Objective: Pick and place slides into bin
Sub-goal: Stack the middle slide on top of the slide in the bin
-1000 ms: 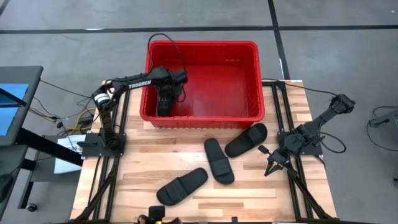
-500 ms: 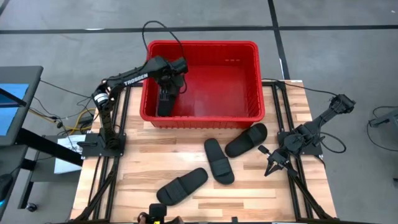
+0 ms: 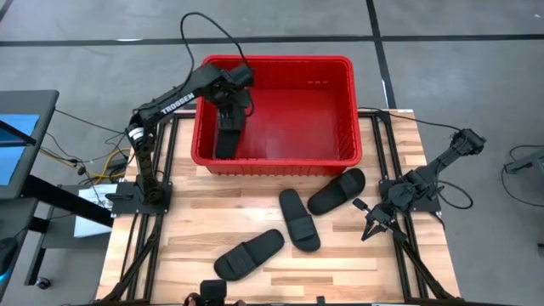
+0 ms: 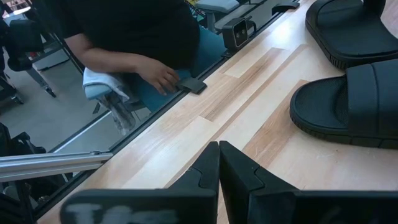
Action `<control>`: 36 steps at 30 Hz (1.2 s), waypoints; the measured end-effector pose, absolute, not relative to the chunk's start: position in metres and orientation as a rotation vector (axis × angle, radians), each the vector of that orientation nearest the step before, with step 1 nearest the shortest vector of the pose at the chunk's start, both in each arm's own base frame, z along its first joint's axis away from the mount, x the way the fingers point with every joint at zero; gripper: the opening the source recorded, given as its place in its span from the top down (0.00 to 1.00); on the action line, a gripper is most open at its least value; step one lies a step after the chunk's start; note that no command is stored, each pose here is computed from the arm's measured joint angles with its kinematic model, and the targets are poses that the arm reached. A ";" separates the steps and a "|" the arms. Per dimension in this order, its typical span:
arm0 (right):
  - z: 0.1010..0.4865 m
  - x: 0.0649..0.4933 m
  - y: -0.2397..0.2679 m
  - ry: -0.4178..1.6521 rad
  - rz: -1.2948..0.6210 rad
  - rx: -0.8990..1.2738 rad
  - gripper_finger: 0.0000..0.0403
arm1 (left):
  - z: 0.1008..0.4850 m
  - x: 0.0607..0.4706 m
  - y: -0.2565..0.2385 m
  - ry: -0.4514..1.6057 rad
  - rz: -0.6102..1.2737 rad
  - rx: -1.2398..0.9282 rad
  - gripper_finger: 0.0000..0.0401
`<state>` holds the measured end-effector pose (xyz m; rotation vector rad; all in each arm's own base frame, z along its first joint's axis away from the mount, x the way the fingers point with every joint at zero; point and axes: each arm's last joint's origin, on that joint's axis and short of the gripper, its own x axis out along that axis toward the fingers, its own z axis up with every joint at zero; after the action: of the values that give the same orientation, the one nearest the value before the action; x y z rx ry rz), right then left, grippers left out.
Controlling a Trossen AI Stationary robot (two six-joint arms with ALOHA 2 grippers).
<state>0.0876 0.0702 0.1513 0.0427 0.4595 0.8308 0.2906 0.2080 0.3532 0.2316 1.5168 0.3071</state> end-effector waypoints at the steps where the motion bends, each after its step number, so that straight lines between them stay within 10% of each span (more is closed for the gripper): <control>1: 0.151 0.088 0.070 0.459 0.831 0.042 1.00 | 0.356 0.291 0.206 1.506 0.306 0.231 0.59; 12: 0.151 0.088 0.070 0.459 0.831 0.043 1.00 | 0.399 0.299 0.182 1.232 0.276 0.171 0.59; 27: 0.151 0.088 0.070 0.459 0.831 0.042 1.00 | 0.464 0.273 0.084 0.701 -0.469 -0.054 0.59; 36: 0.151 0.088 0.070 0.459 0.831 0.043 1.00 | 0.475 0.274 0.018 0.691 -0.597 0.050 0.67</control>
<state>0.0877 0.0702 0.1513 0.0427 0.4590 0.8306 0.2744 0.0181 0.4749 0.0504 0.6908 -0.5966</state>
